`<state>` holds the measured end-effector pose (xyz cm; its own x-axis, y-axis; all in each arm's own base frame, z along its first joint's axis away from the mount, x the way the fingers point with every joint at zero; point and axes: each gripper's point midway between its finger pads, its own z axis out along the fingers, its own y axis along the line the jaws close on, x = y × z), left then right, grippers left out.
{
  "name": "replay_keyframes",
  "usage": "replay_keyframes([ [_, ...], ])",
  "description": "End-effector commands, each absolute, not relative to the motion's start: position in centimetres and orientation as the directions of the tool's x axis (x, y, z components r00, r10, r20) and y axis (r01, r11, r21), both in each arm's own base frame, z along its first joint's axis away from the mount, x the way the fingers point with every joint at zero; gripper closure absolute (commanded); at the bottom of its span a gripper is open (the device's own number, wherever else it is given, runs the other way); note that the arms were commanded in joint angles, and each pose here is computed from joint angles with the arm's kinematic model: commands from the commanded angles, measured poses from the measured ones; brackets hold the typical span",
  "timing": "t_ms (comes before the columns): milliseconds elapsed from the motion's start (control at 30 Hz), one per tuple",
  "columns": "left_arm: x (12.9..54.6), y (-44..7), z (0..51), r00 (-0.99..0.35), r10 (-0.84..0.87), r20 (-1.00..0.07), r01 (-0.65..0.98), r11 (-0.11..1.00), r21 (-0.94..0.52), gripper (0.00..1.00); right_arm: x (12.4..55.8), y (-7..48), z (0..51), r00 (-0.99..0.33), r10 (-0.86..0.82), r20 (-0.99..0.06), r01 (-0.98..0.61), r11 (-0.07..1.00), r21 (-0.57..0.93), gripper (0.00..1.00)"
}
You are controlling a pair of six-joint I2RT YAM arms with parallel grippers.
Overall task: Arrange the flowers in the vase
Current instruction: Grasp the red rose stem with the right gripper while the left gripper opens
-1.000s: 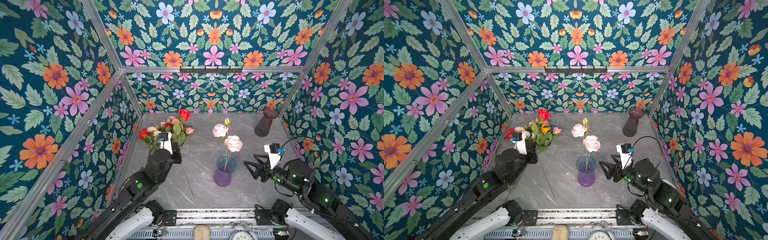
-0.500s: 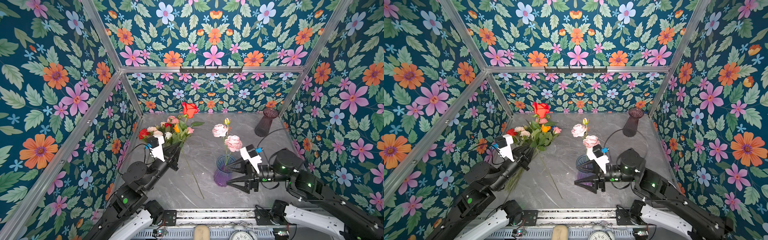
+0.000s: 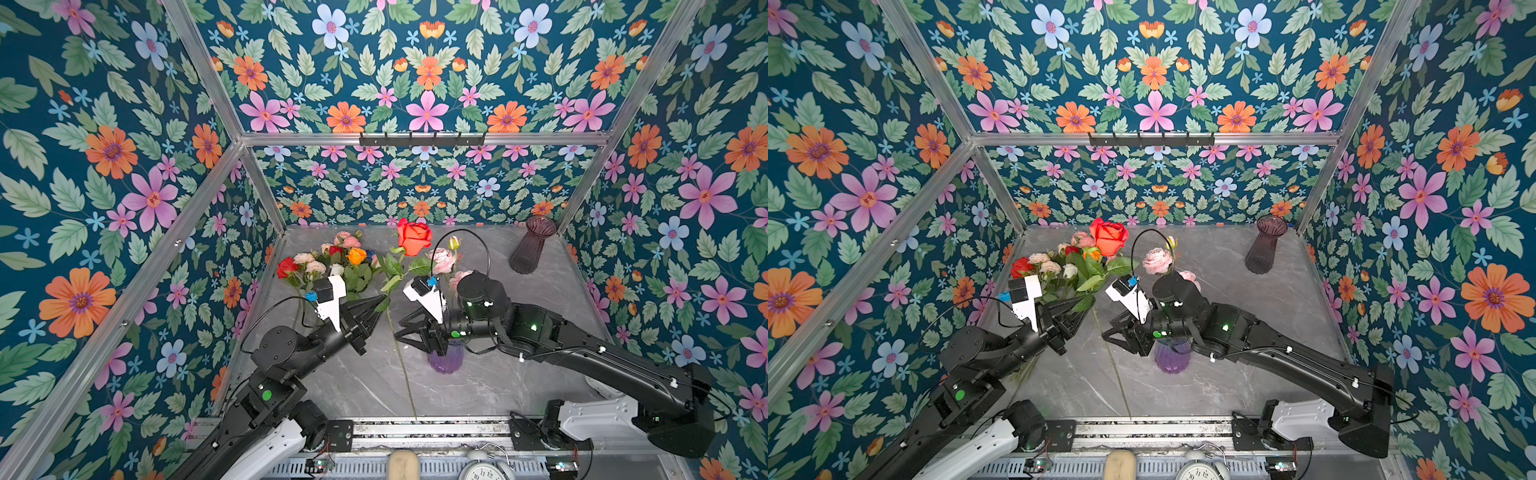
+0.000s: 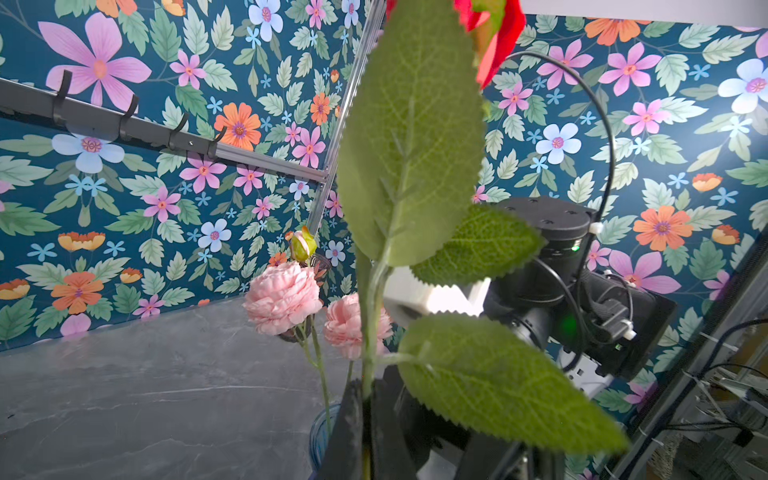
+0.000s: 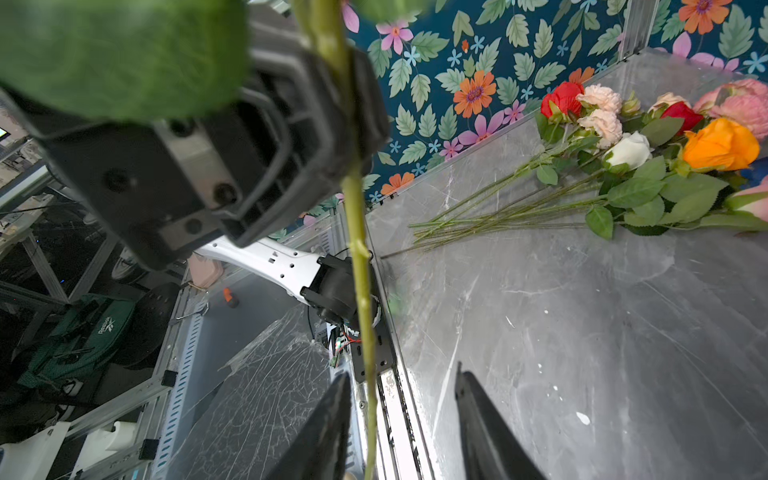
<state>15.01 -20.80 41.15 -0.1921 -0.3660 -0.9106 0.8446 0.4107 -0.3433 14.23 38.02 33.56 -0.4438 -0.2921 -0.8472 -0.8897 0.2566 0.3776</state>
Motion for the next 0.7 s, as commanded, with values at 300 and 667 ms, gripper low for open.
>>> replay_keyframes([
  [300,14.55,-20.46,42.29,-0.162,-0.397,-0.903,0.859,0.394,-0.328,1.00,14.15,39.08,34.94,-0.424,-0.228,-0.877,-0.901,0.201,0.383,0.81],
  [667,14.83,-20.17,41.87,-0.172,-0.424,-0.889,0.846,0.398,-0.354,1.00,13.79,39.26,35.38,-0.434,-0.198,-0.879,-0.898,0.169,0.405,0.83],
])
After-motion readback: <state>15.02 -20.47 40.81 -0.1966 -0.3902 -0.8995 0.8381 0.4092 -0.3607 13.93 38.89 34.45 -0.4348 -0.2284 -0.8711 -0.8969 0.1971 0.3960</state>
